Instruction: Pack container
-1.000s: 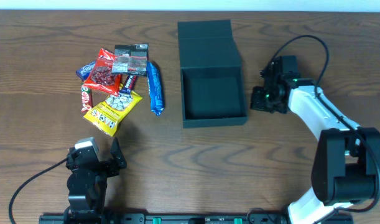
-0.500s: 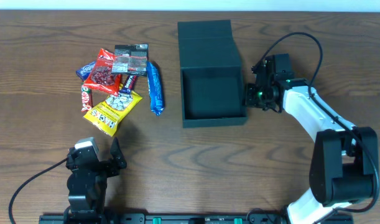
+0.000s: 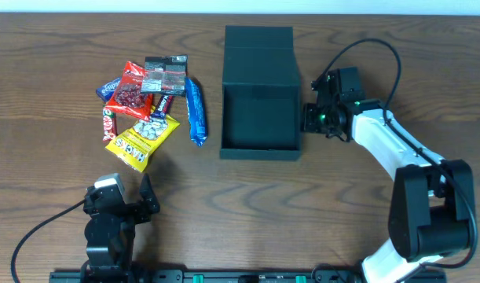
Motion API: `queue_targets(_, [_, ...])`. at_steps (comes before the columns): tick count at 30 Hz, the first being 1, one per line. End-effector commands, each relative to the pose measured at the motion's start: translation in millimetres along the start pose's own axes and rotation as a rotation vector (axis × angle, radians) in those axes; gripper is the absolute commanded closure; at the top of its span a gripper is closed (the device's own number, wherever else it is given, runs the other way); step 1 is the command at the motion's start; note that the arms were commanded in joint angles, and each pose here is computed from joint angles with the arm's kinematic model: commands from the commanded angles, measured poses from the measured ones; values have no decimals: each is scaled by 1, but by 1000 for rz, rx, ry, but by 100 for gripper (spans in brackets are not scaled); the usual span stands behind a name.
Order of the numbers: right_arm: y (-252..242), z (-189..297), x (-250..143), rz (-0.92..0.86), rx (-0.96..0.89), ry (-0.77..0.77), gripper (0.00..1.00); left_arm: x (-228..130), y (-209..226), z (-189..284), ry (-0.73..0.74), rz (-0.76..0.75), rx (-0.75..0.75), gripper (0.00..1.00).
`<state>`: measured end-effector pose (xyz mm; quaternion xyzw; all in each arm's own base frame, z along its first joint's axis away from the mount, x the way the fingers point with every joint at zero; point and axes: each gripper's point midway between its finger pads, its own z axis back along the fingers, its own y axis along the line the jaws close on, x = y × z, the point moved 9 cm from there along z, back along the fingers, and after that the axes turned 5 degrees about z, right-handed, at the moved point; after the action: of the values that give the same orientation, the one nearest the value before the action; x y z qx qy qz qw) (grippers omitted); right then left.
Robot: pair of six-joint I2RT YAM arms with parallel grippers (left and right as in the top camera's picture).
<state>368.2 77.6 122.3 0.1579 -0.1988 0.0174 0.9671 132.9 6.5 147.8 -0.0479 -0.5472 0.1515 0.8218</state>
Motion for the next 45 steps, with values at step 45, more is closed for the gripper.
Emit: queue_targets(45, [-5,44,78,79,30,-290,99,-5,3,-3,9,-3,19,5])
